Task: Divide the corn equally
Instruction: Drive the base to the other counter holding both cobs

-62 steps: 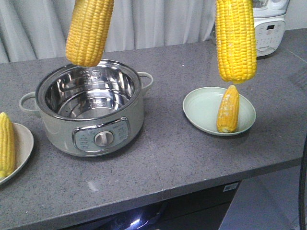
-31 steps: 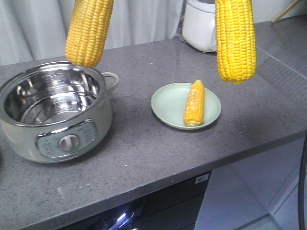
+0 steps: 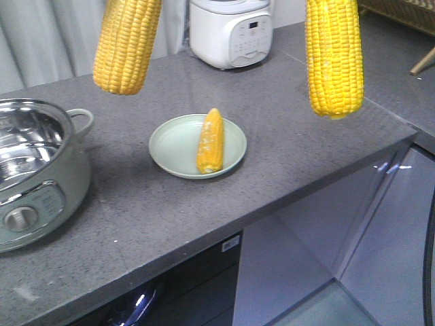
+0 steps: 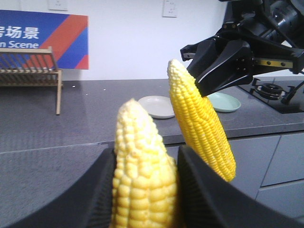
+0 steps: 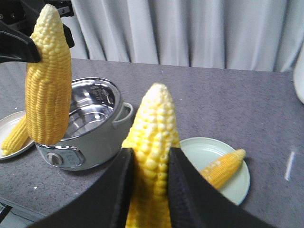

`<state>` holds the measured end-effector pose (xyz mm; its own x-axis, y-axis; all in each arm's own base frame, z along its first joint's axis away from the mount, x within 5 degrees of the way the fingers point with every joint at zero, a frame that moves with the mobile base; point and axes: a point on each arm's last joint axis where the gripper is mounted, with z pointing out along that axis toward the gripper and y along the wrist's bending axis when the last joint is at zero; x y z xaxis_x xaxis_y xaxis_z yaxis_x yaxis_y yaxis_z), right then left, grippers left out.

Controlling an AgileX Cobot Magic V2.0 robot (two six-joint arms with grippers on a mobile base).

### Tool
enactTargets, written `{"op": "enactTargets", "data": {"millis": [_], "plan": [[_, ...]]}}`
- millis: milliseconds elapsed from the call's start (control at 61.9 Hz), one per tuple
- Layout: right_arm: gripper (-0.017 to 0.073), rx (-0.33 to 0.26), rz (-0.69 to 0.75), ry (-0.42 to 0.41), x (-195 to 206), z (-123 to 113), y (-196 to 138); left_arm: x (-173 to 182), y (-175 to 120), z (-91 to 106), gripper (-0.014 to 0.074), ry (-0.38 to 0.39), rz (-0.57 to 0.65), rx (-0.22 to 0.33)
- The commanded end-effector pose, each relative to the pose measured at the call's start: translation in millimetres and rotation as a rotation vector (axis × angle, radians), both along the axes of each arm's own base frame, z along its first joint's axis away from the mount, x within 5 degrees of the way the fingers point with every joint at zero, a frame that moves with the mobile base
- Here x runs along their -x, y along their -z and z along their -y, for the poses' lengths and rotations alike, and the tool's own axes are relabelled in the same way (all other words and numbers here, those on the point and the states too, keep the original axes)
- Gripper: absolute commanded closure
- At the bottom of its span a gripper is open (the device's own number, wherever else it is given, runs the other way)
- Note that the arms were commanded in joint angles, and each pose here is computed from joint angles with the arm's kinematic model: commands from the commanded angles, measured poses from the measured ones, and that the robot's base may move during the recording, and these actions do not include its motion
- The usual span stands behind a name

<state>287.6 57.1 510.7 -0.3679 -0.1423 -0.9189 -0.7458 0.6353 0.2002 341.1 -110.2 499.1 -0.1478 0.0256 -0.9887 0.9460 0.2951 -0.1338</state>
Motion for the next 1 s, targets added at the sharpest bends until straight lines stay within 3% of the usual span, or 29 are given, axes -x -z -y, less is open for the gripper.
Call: {"op": "enactTargets", "data": {"millis": [0,985], "plan": [[0.0565,-0.033,0.056,-0.044,20.6,-3.0,-19.2,30.7,-18.3,0.1,0.0601,0.092,0.033,-0.036],[0.0565,-0.033,0.057,-0.044,20.6,-3.0,-19.2,30.7,-18.3,0.1,0.0601,0.092,0.033,-0.036]]}}
